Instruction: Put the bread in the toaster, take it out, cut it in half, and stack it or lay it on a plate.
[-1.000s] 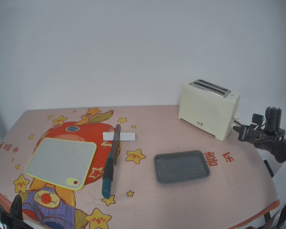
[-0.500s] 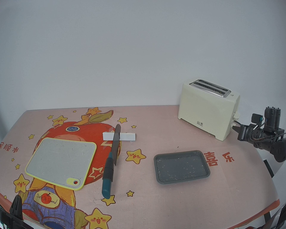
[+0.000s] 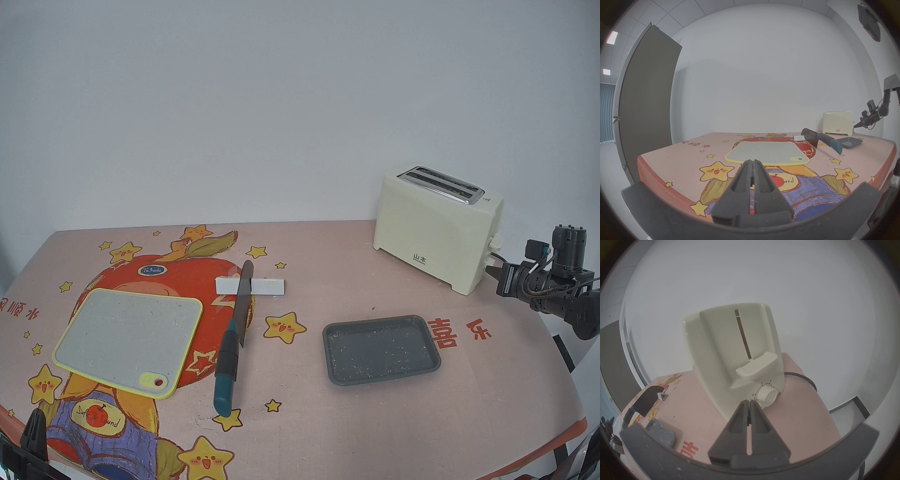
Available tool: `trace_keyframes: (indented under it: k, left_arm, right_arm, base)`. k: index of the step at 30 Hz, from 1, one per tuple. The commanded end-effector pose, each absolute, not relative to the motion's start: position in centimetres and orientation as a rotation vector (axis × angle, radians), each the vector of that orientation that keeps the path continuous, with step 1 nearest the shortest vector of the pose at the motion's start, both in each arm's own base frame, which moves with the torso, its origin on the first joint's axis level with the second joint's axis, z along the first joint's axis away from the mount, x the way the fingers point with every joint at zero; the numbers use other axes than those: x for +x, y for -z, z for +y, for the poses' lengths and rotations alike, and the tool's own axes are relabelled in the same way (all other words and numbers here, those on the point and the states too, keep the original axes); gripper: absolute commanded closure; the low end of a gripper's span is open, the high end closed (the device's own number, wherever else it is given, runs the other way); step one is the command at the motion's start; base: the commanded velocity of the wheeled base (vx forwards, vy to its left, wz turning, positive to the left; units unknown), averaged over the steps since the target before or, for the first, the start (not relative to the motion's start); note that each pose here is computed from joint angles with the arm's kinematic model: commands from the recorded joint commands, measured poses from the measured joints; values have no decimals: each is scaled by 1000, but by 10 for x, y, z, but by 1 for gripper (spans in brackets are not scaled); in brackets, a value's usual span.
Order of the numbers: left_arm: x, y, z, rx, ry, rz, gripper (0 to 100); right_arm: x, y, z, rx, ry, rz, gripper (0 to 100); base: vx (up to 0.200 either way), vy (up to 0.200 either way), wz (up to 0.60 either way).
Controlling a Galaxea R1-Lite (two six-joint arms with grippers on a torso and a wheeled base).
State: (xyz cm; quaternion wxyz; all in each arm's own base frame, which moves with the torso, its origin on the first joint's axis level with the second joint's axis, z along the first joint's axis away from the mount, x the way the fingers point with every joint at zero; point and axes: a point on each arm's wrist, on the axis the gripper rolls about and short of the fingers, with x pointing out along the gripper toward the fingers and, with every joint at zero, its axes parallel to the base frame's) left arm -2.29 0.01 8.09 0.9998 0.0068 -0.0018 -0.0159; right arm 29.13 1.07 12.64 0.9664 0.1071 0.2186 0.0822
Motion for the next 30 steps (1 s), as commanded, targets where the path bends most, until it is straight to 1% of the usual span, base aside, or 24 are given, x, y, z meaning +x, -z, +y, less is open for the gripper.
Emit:
trace_keyframes:
  k: [1, 30]
  left_arm:
    - [-22, -76, 0, 14, 32, 14, 100]
    - [-22, -76, 0, 14, 31, 12, 100]
  right_arm:
    - [292, -125, 10, 218, -165, 445, 100]
    - [293, -121, 10, 216, -164, 460, 100]
  base:
    - [0, 0, 0]
    - [0, 0, 0]
